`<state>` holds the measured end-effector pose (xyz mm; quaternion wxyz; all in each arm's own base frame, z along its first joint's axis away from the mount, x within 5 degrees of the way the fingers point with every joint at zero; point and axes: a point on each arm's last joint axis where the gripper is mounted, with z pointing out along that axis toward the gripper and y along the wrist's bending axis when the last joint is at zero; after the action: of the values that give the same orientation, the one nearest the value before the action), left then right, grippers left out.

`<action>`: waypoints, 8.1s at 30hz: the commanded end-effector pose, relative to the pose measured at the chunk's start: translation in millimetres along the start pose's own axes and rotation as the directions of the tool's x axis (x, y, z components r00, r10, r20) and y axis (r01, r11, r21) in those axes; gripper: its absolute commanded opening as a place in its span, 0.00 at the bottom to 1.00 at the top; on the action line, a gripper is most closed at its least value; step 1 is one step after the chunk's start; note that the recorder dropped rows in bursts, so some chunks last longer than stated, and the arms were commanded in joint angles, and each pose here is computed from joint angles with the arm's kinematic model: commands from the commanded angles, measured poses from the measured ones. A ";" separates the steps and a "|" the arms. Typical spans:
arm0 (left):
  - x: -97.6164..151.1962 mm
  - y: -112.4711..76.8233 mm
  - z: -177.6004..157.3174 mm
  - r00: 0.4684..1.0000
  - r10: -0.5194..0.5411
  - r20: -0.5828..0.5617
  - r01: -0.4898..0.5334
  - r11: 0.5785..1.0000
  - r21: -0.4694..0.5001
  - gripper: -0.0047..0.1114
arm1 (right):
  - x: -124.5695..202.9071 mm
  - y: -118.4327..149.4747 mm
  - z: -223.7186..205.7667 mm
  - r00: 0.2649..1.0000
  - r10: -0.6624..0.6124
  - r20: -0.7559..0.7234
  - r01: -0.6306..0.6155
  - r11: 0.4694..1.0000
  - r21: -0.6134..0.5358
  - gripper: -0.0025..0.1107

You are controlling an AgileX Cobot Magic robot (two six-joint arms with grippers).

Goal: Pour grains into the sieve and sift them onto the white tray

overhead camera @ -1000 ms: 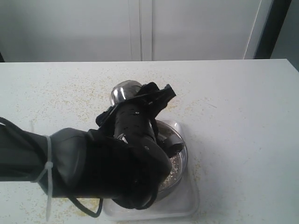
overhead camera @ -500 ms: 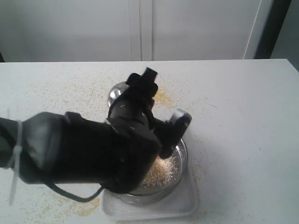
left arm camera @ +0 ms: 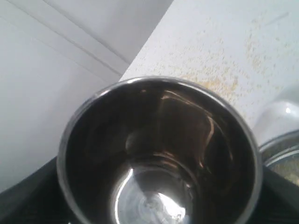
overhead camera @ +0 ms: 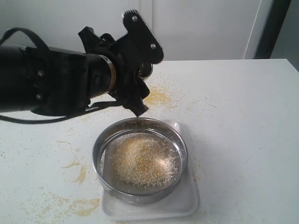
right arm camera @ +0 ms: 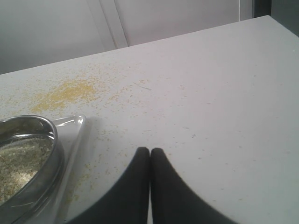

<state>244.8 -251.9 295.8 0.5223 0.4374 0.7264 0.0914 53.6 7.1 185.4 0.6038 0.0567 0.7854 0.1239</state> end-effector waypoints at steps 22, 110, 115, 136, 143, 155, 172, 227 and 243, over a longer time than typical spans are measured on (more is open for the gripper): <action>101.9 86.1 35.5 0.747 -0.663 -0.053 0.665 0.747 0.028 0.04 | 1.2 -0.1 0.2 1.000 -0.001 0.007 0.001 1.000 -0.006 0.02; 169.5 90.0 -18.5 0.799 -0.551 -0.240 0.542 0.833 -0.106 0.27 | 1.2 -0.1 0.2 1.000 -0.001 0.007 0.001 1.000 -0.006 0.02; 179.5 90.3 -47.1 0.730 -0.539 -0.421 0.517 0.838 -0.176 0.05 | 1.2 -0.1 0.2 1.000 -0.001 0.007 0.001 1.000 -0.006 0.02; 203.3 84.3 -108.9 0.322 -0.671 -0.668 0.720 0.631 -0.288 0.05 | 1.2 -0.1 0.2 1.000 -0.001 0.007 0.001 1.000 -0.006 0.02; 199.1 86.7 -121.7 0.353 -0.735 -0.578 0.748 0.593 -0.297 0.05 | 1.2 -0.1 0.2 1.000 -0.001 0.007 0.001 1.000 -0.006 0.02; 202.2 78.1 -134.6 0.459 -0.826 -0.327 0.782 0.550 -0.294 0.05 | 1.2 -0.1 0.2 1.000 -0.001 0.007 0.001 1.000 -0.006 0.02; 203.7 76.9 -133.2 0.469 -0.824 -0.318 0.779 0.556 -0.290 0.05 | -34.3 9.6 -7.8 0.917 0.092 0.389 -0.040 0.989 -0.139 0.02; 203.8 77.1 -133.2 0.472 -0.822 -0.319 0.777 0.559 -0.292 0.05 | -147.8 87.4 124.9 0.790 -0.349 -0.504 0.173 0.916 -0.363 0.02; 203.9 77.1 -133.3 0.473 -0.821 -0.319 0.775 0.560 -0.292 0.05 | -101.9 160.3 218.1 0.508 -0.578 -0.639 0.294 0.814 -0.501 0.07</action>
<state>162.1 -14.2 262.3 0.3580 -0.0069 0.9332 -0.0309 274.6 160.8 273.2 0.2245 -0.3056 0.9164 0.1283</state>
